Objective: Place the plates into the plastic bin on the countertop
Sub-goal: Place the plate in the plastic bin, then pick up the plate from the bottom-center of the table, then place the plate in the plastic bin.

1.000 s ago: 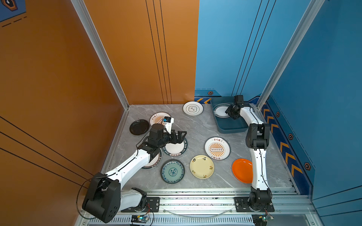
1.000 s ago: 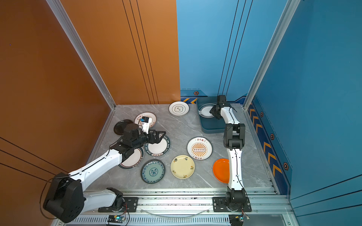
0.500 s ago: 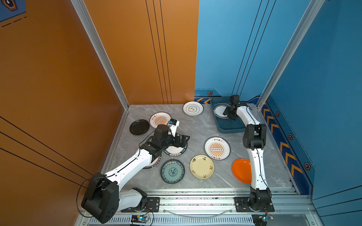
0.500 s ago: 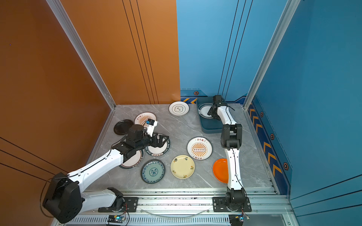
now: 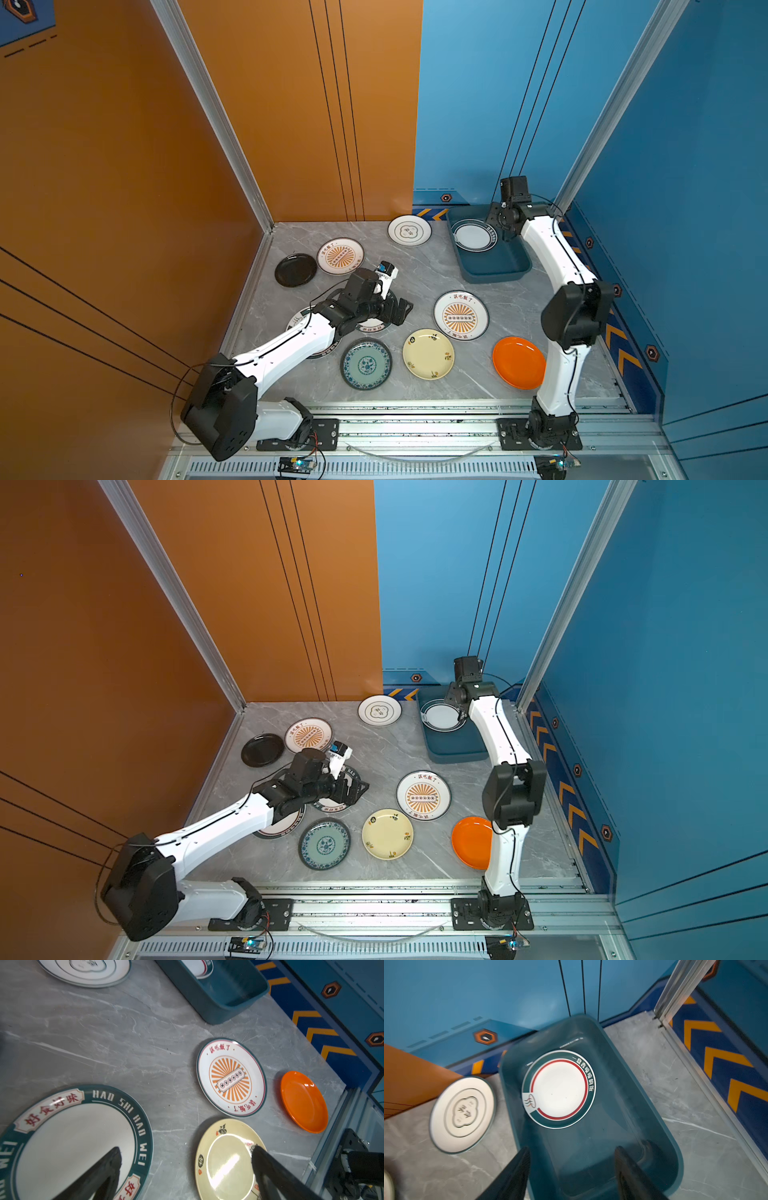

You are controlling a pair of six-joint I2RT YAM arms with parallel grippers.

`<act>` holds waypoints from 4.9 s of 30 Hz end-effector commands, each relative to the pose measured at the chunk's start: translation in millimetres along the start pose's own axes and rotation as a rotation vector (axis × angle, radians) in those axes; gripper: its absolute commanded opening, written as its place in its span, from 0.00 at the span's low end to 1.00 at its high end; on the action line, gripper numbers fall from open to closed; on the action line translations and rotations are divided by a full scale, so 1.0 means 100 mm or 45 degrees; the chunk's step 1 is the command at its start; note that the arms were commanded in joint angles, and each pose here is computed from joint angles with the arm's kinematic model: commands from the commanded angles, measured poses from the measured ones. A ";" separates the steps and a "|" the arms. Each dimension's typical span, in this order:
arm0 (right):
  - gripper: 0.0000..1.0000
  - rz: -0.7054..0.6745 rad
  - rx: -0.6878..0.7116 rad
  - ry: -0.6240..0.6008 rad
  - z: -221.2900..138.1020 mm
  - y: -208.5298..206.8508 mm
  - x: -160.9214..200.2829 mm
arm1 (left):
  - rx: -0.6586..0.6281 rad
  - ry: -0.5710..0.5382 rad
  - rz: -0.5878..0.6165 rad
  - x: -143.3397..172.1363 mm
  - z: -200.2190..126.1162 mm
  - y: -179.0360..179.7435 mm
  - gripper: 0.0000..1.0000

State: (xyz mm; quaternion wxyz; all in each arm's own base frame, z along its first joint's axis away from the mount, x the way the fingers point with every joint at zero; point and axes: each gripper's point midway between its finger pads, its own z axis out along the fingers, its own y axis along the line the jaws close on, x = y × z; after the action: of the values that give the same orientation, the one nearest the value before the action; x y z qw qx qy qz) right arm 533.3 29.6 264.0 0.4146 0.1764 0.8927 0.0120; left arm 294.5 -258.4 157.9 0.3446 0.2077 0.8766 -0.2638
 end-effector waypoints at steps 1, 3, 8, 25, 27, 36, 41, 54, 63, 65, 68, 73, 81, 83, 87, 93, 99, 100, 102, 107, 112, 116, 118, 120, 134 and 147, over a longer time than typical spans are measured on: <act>0.65 -0.001 -0.098 -0.025 -0.25 -0.01 0.15 | 0.043 0.146 -0.060 0.36 0.08 -0.15 0.92; 0.64 0.008 -0.154 -0.024 -0.40 -0.02 0.28 | 0.040 0.193 -0.099 0.51 0.12 -0.18 0.88; 0.63 0.035 -0.277 0.032 -0.59 -0.04 0.70 | 0.090 0.306 -0.141 0.76 0.30 -0.35 0.76; 0.62 -0.005 -0.377 0.122 -0.76 -0.01 1.27 | 0.006 0.486 -0.179 1.19 0.67 -0.22 0.50; 0.62 0.002 -0.388 0.122 -0.75 0.01 1.27 | 0.008 0.508 -0.190 1.23 0.69 -0.20 0.45; 0.62 0.013 -0.399 0.139 -0.71 0.04 1.30 | 0.055 0.498 -0.288 1.34 0.73 -0.10 0.31; 0.62 0.017 -0.409 0.147 -0.71 0.06 1.32 | 0.073 0.513 -0.316 1.40 0.75 -0.07 0.24; 0.62 0.030 -0.426 0.159 -0.70 0.09 1.33 | 0.052 0.539 -0.288 1.43 0.74 -0.03 0.07; 0.62 0.027 -0.458 0.199 -0.71 0.11 1.41 | 0.114 0.516 -0.327 1.34 0.65 -0.01 0.00; 0.62 0.028 -0.471 0.215 -0.70 0.12 1.44 | 0.117 0.508 -0.323 1.32 0.59 0.00 0.00; 0.62 0.036 -0.500 0.241 -0.70 0.13 1.48 | 0.147 0.492 -0.315 1.27 0.47 -0.01 0.00; 0.62 0.072 -0.581 0.277 -0.69 0.19 1.50 | 0.207 0.449 -0.346 1.16 0.25 0.01 0.00; 0.63 0.125 -1.024 0.391 -0.88 0.66 1.67 | 0.264 0.277 -0.430 0.74 0.01 0.14 0.00; 0.64 0.120 -1.113 0.414 -0.95 0.74 1.74 | 0.250 0.242 -0.444 0.61 -0.01 0.21 0.00; 0.64 0.062 -1.152 0.452 -1.05 0.83 1.86 | 0.241 0.180 -0.463 0.34 -0.06 0.33 0.00; 0.64 -0.014 -1.201 0.524 -1.17 0.99 2.06 | 0.261 0.120 -0.448 0.00 -0.13 0.35 0.00; 0.64 -0.071 -1.233 0.601 -1.20 1.13 2.28 | 0.273 0.118 -0.451 -0.12 -0.11 0.34 0.00; 0.63 -0.072 -1.243 0.610 -1.20 1.15 2.30 | 0.274 0.114 -0.450 -0.13 -0.11 0.34 0.00; 0.63 -0.079 -1.264 0.626 -1.22 1.18 2.34 | 0.269 0.112 -0.450 -0.14 -0.11 0.35 0.00; 0.62 -0.095 -1.275 0.672 -1.22 1.22 2.44 | 0.277 0.089 -0.449 -0.22 -0.12 0.35 0.00; 0.60 -0.106 -1.282 0.713 -1.20 1.25 2.53 | 0.280 0.076 -0.443 -0.27 -0.13 0.34 0.00; 0.56 -0.123 -1.322 0.758 -1.25 1.32 2.61 | 0.274 0.082 -0.443 -0.27 -0.11 0.36 0.00; 0.53 -0.136 -1.344 0.780 -1.28 1.37 2.65 | 0.271 0.082 -0.445 -0.28 -0.09 0.38 0.00; 0.49 -0.143 -1.349 0.806 -1.29 1.38 2.69 | 0.273 0.080 -0.449 -0.29 -0.09 0.38 0.00; 0.25 -0.120 -1.382 0.945 -1.23 1.50 2.91 | 0.278 0.075 -0.455 -0.30 -0.10 0.36 0.00; 0.00 -0.052 -1.387 0.967 -1.18 1.55 2.87 | 0.271 0.043 -0.439 -0.35 -0.09 0.37 0.10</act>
State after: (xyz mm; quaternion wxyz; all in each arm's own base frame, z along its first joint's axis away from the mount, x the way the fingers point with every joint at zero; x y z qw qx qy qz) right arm 315.2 279.5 153.4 0.0936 -0.0965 0.8460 0.5159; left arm 327.2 -224.7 159.1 0.2339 0.0832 0.8844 -0.3953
